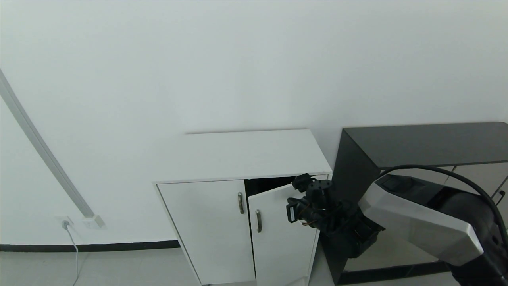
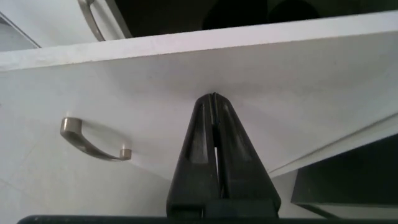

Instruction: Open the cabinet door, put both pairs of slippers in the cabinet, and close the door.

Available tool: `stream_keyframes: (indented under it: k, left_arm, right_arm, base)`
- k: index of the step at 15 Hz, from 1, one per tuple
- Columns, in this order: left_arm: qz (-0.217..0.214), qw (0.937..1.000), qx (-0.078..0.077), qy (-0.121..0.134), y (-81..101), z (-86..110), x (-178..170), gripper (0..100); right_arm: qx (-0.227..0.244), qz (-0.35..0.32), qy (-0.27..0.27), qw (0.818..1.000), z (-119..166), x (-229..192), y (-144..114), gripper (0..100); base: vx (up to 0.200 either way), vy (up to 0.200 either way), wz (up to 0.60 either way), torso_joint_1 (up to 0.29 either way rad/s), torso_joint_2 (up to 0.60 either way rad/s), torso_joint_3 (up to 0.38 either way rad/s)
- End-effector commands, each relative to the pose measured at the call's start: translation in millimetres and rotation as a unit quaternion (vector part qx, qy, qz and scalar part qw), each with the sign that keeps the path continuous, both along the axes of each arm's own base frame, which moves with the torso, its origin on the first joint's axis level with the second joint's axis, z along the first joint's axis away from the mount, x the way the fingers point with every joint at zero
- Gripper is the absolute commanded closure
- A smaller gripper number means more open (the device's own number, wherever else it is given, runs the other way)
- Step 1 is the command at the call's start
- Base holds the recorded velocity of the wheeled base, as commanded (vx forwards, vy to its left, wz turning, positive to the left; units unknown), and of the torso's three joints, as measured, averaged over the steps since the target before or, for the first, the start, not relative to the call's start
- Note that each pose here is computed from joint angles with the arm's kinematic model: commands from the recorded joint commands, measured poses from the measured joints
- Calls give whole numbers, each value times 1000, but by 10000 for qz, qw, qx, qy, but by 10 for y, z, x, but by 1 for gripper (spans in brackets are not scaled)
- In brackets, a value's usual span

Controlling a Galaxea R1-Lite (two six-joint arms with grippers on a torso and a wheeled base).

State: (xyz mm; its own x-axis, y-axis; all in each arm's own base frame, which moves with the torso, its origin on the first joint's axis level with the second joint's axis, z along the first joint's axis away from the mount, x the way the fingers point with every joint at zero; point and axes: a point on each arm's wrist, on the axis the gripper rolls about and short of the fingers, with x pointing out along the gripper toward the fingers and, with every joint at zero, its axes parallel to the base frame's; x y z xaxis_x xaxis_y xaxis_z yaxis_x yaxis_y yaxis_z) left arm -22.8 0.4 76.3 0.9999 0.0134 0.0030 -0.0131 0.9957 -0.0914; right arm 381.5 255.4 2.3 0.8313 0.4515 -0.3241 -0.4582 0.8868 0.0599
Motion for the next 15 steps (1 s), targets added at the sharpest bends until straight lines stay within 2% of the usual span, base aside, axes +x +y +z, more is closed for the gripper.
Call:
stream_keyframes:
  k: [1, 7, 15]
  left_arm:
    - [2, 10000, -3, 0, 0, -1, 0, 100]
    - [-6, 10000, 5, 0, 0, -1, 0, 100]
    - [-6, 10000, -3, 0, 0, -1, 0, 100]
  right_arm:
    - [5, -75, -7, 10000, -78, 107, -10, 100]
    - [-20, -228, 32, 9997, -103, 308, -55, 100]
    - [-14, -282, 18, 9996, 44, 465, -13, 100]
  base:
    - [0, 0, 0, 0, 0, 0]
    - [0, 0, 0, 0, 0, 0]
    - [0, 0, 0, 0, 0, 0]
